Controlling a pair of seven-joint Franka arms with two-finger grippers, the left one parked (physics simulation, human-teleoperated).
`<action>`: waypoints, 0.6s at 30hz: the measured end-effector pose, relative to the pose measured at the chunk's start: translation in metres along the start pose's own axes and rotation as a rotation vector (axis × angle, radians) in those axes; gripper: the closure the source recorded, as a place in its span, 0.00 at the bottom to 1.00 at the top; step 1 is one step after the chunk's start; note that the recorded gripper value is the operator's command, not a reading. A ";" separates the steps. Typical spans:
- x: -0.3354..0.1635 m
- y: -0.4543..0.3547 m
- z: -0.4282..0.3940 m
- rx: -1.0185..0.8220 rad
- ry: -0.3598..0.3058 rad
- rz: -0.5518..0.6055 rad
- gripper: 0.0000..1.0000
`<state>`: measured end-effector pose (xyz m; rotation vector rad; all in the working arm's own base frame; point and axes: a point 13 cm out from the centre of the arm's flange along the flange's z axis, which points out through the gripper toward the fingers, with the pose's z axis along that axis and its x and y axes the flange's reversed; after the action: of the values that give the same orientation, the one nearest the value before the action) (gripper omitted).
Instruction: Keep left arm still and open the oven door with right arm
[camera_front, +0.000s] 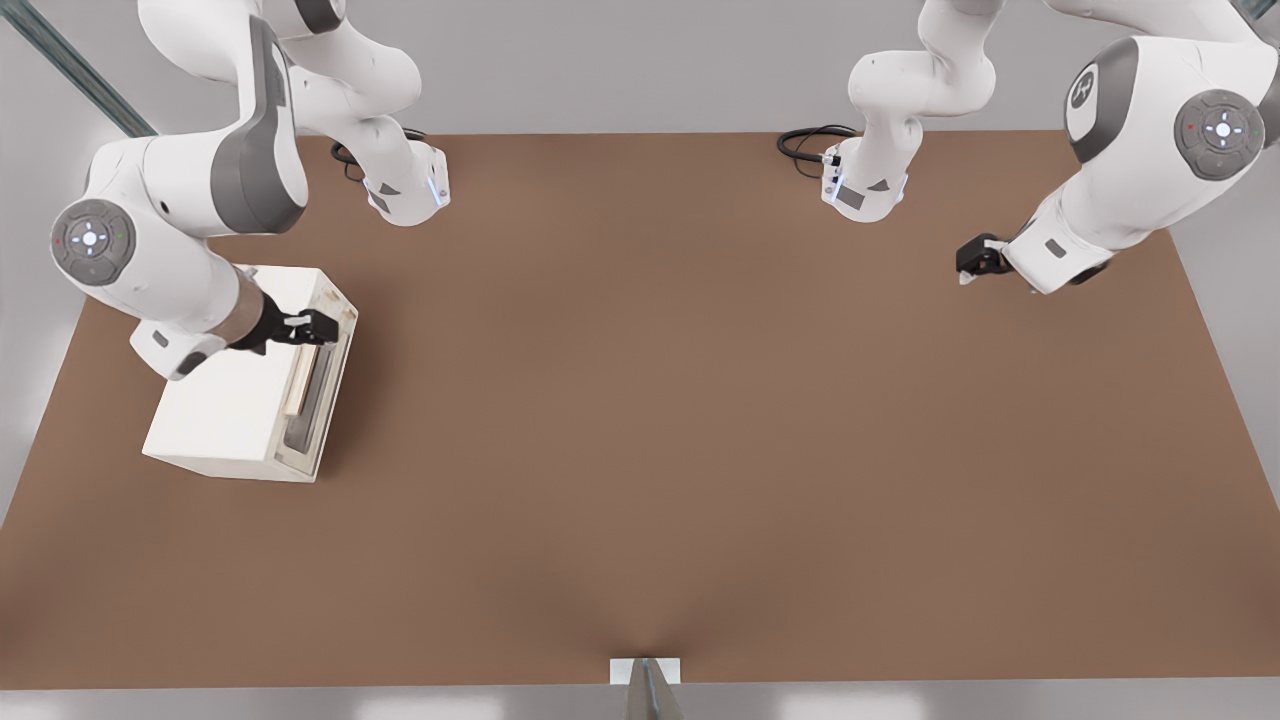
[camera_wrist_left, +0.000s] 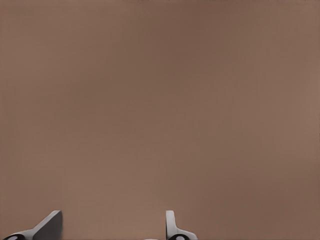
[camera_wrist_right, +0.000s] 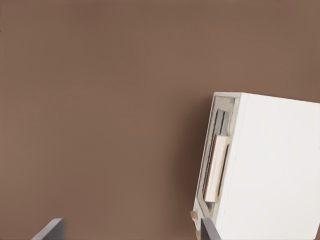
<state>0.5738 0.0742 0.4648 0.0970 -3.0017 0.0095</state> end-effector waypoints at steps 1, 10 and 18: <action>-0.004 -0.001 -0.001 0.001 -0.013 0.004 0.00; -0.068 0.038 0.197 0.409 0.240 -0.061 0.79; -0.073 -0.055 0.167 0.725 0.256 0.158 0.79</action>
<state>0.6268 0.0220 0.2898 -0.0645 -2.5878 1.0316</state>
